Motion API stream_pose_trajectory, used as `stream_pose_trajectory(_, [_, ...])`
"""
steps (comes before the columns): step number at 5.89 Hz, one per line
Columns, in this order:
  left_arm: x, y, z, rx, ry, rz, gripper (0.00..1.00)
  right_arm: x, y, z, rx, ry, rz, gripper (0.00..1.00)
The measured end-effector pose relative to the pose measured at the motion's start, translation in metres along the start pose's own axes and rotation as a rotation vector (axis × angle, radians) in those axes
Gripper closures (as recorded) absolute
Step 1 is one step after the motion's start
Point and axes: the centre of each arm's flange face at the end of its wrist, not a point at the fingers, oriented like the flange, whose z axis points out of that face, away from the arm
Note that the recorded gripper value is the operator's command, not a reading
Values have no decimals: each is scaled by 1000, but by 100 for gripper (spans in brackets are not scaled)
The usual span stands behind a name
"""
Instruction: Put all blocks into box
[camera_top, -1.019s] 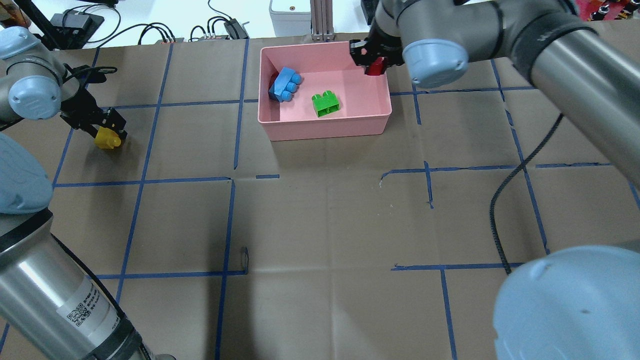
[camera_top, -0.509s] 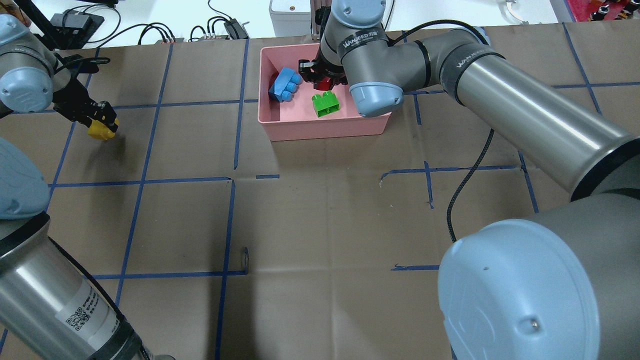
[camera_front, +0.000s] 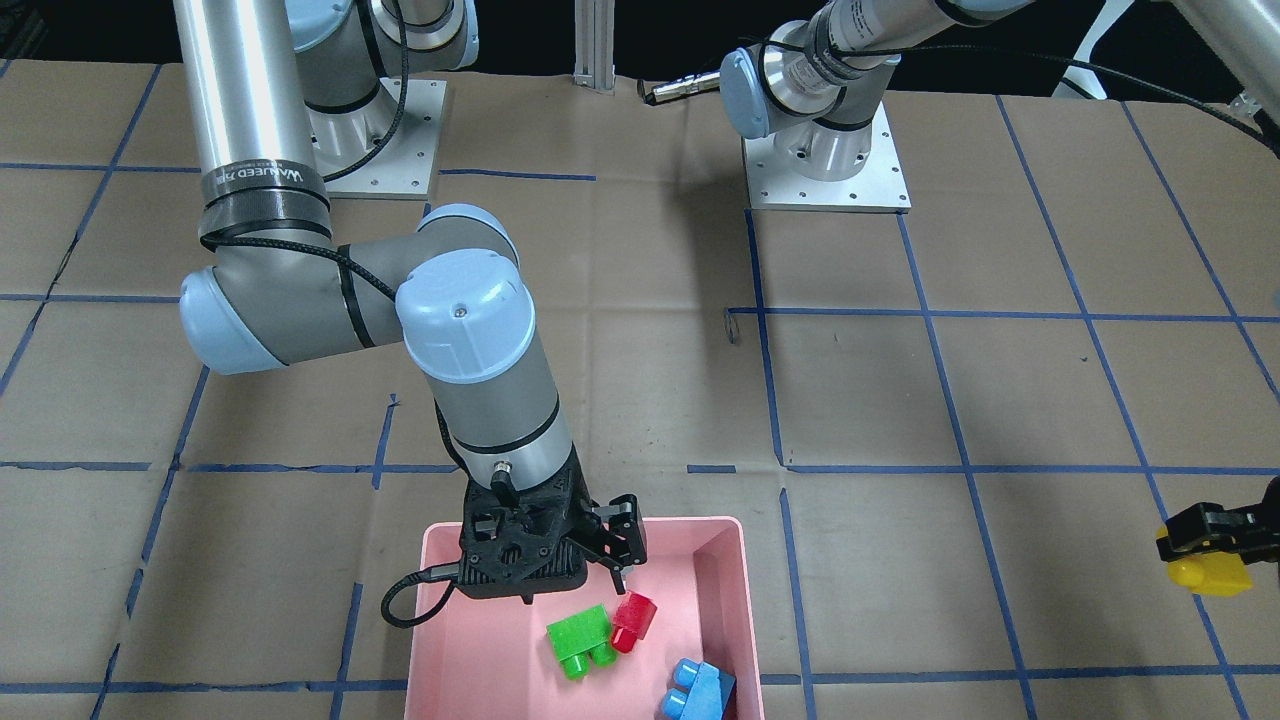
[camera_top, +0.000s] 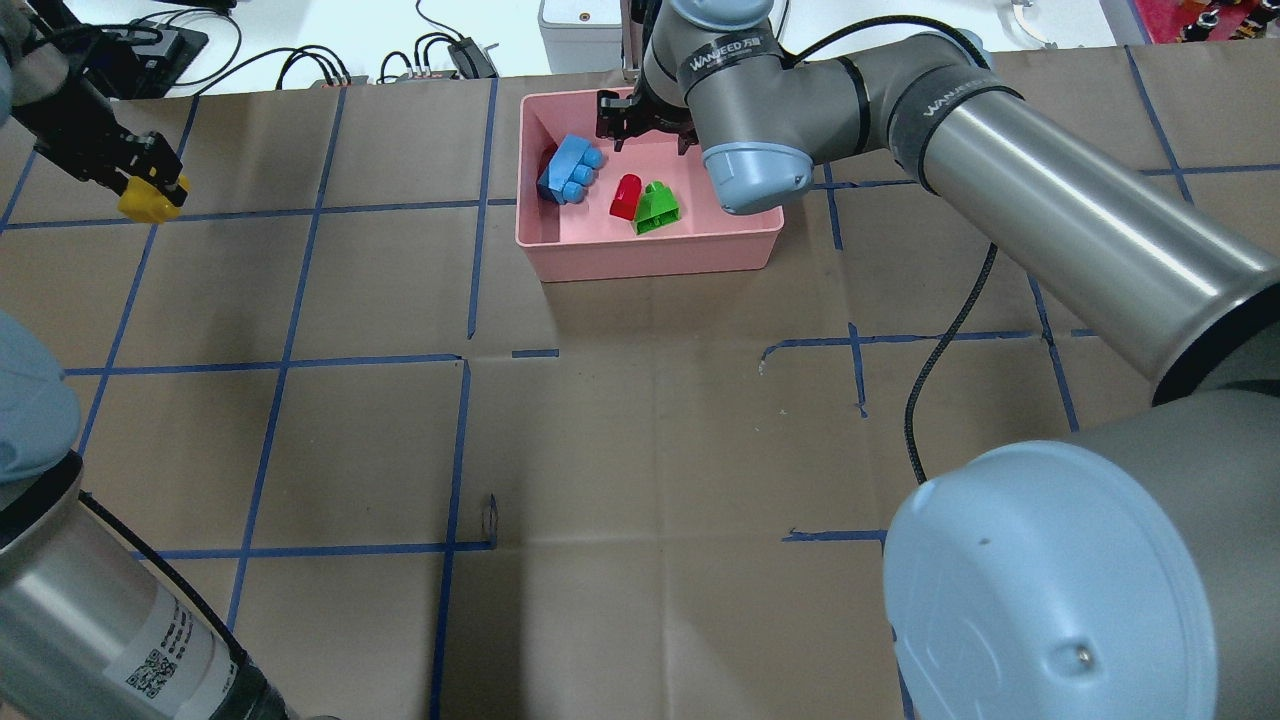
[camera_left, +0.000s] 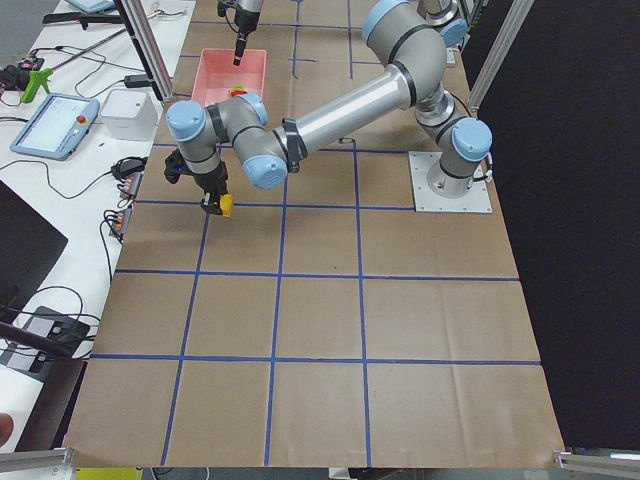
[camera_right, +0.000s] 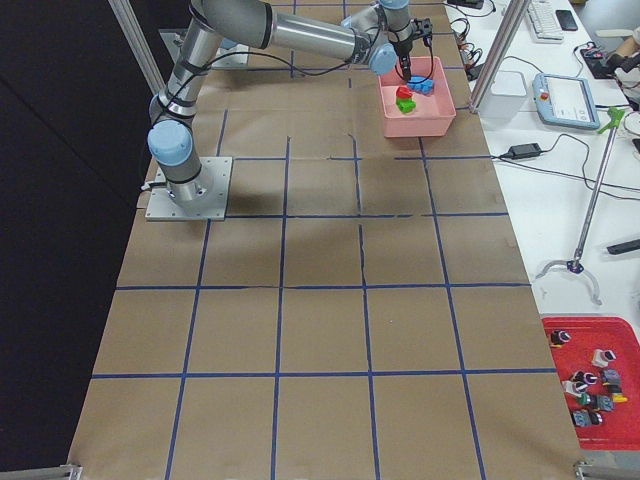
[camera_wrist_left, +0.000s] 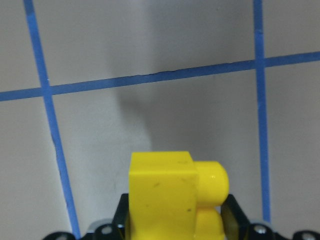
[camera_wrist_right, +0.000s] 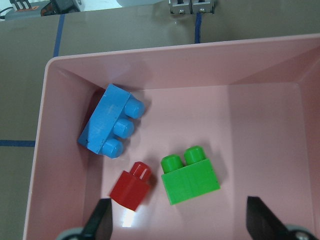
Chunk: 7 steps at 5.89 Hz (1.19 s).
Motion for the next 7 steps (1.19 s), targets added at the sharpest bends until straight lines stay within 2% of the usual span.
stream_pose_trajectory(1, [61,-20,-25,6,-4,-28,83,12,-3,-29,-28,39,-3,0])
stream_pose_trajectory(2, [143,-38,-32,14,0,-55,83,36,3,-72,-128,120,-5,0])
stream_pose_trajectory(3, [225,-50,-30,28,23,-69,83,61,12,-112,-232,180,-64,0])
stream_pose_trajectory(4, [306,-58,-22,44,50,-66,83,86,23,-143,-335,212,-117,0])
stream_pose_trajectory(5, [373,-66,-7,47,61,-63,82,105,36,-168,-423,224,-115,0])
stream_pose_trajectory(6, [419,-76,21,42,62,-66,74,114,50,-204,-470,225,-103,0])
stream_pose_trajectory(7, [449,-88,58,53,54,-59,36,116,66,-240,-492,222,-90,0])
